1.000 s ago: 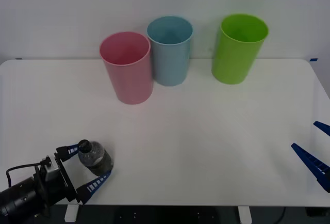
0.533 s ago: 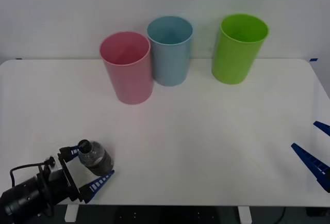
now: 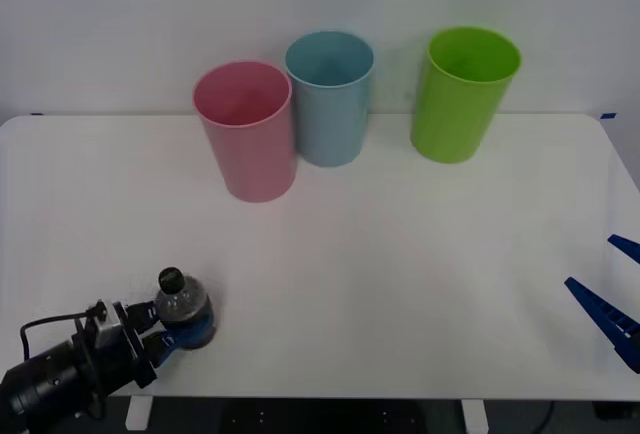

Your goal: Grasp the object on the table and drop it into the matching bin: aluminum can to the light blue bin, PET bottle to the pink bin.

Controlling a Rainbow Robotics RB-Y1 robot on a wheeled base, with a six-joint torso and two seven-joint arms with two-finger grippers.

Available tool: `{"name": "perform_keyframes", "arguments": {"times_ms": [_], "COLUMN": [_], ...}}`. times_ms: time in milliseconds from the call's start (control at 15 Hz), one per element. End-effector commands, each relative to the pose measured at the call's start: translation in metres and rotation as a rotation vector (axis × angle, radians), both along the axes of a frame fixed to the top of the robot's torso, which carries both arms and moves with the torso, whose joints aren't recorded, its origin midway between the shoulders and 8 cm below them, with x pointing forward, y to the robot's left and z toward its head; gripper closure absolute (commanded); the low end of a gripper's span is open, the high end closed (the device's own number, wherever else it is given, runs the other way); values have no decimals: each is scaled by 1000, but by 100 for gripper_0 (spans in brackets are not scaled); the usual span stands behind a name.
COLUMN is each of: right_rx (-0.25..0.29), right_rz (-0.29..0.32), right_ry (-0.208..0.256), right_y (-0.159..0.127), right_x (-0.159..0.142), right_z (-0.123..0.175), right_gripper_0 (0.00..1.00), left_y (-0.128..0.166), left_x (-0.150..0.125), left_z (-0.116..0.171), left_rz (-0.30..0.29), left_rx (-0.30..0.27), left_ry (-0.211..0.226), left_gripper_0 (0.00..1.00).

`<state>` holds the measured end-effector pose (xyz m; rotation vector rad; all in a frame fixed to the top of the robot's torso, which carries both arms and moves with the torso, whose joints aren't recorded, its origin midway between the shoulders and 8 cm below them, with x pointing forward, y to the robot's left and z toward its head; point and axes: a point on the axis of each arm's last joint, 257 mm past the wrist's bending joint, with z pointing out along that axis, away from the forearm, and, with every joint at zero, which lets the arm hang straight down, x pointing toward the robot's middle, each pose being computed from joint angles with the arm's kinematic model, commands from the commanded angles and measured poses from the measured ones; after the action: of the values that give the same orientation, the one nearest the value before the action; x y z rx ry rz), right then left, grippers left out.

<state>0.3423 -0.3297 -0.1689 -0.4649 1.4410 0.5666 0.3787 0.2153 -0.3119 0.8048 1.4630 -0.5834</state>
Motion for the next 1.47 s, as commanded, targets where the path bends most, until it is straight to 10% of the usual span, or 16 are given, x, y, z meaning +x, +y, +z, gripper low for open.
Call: {"name": "perform_keyframes", "arguments": {"times_ms": [67,933,1467], "right_rx": [0,0,0], "right_rz": [0,0,0], "right_ry": [0,0,0], "right_y": [0,0,0], "right_x": [0,0,0], "right_z": [0,0,0], "right_gripper_0": [0,0,0], "left_y": [4,76,105], "left_x": [0,22,39], "left_z": [2,70,153], "left_rz": [13,309,359], "left_rx": [-16,-110,-282], "left_ry": [3,-80,-83], "left_gripper_0": [100,100,100]}}
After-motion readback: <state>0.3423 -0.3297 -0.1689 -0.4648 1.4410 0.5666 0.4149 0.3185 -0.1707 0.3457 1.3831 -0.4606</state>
